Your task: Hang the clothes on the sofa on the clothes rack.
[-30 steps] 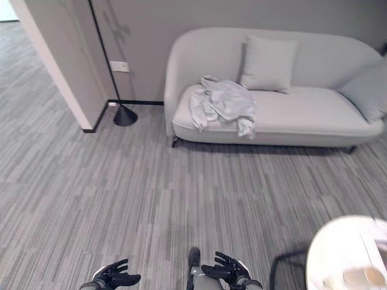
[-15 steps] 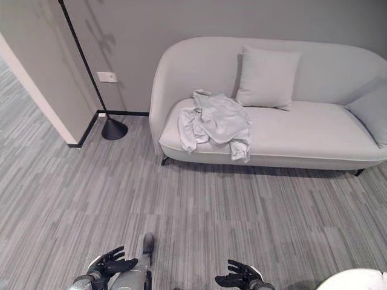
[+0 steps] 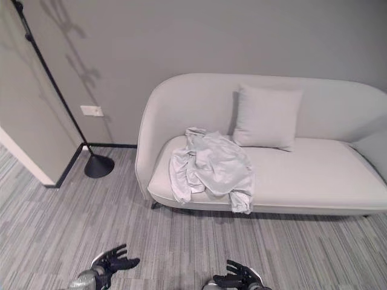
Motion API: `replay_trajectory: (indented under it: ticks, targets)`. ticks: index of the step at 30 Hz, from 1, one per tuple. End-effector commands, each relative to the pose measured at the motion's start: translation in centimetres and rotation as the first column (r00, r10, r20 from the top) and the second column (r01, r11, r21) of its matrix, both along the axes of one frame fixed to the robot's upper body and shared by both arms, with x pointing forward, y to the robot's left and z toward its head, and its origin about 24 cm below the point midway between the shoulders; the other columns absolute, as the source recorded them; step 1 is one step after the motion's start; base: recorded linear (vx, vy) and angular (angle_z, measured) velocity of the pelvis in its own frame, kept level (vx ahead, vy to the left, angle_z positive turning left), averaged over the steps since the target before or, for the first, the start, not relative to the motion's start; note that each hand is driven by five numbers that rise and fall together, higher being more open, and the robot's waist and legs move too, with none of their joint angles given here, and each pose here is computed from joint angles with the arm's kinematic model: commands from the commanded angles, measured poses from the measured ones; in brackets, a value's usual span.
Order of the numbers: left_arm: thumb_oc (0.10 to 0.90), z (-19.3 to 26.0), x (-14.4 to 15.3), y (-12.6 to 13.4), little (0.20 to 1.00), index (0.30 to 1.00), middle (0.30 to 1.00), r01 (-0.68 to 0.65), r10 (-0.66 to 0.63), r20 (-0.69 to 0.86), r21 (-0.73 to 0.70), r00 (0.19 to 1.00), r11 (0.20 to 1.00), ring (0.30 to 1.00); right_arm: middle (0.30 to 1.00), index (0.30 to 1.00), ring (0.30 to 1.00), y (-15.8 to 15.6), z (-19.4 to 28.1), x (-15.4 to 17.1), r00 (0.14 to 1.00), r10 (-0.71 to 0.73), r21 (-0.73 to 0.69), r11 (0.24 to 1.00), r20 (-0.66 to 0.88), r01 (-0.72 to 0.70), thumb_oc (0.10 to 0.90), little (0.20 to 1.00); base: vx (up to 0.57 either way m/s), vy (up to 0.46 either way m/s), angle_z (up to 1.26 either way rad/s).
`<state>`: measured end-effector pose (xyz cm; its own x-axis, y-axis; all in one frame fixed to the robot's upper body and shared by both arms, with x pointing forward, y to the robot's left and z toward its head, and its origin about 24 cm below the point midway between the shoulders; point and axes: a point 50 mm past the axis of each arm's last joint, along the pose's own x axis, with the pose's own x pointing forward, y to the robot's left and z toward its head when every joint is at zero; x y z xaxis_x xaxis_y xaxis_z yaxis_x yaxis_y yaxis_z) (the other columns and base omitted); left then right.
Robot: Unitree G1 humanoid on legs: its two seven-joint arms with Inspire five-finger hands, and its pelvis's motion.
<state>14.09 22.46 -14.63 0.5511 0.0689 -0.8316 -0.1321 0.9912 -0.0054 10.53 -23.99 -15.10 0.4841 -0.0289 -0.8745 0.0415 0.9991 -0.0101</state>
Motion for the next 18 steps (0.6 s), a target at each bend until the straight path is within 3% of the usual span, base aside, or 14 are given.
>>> replay_trajectory:
  ticks: [1,7,12,18]
  targets:
    - [0.8,1.6,2.9,0.0,0.9,0.9,0.9,0.056,-0.059,0.147,0.021,0.987,0.998,0.9,0.9,0.9,0.9,-0.8,0.1,-0.2,0.998,0.061,-0.05,0.997,-0.029,-0.062,0.8,0.9,0.43,-0.25,0.24]
    - [0.8,1.6,2.5,-1.1,0.9,0.9,0.9,0.029,-0.016,0.184,-0.068,0.983,0.997,0.9,0.9,0.9,0.9,-1.7,0.4,-0.2,0.994,0.104,-0.08,0.991,-0.028,-0.106,0.8,0.9,0.47,-0.365,0.57]
    - [0.8,1.8,2.8,-1.5,0.9,0.9,0.9,-0.021,0.043,0.199,-0.11,0.979,0.994,0.9,0.9,0.9,0.9,-2.7,1.3,1.5,0.995,0.098,-0.122,0.988,0.018,-0.095,0.8,0.9,0.27,-0.363,-0.13]
    - [0.8,1.6,2.1,-1.7,0.9,0.9,0.9,-0.059,0.09,0.198,-0.159,0.976,0.986,0.9,0.9,0.9,0.9,-3.2,2.9,4.1,0.98,0.154,-0.173,0.976,0.128,-0.131,0.8,0.9,0.32,0.014,-0.18]
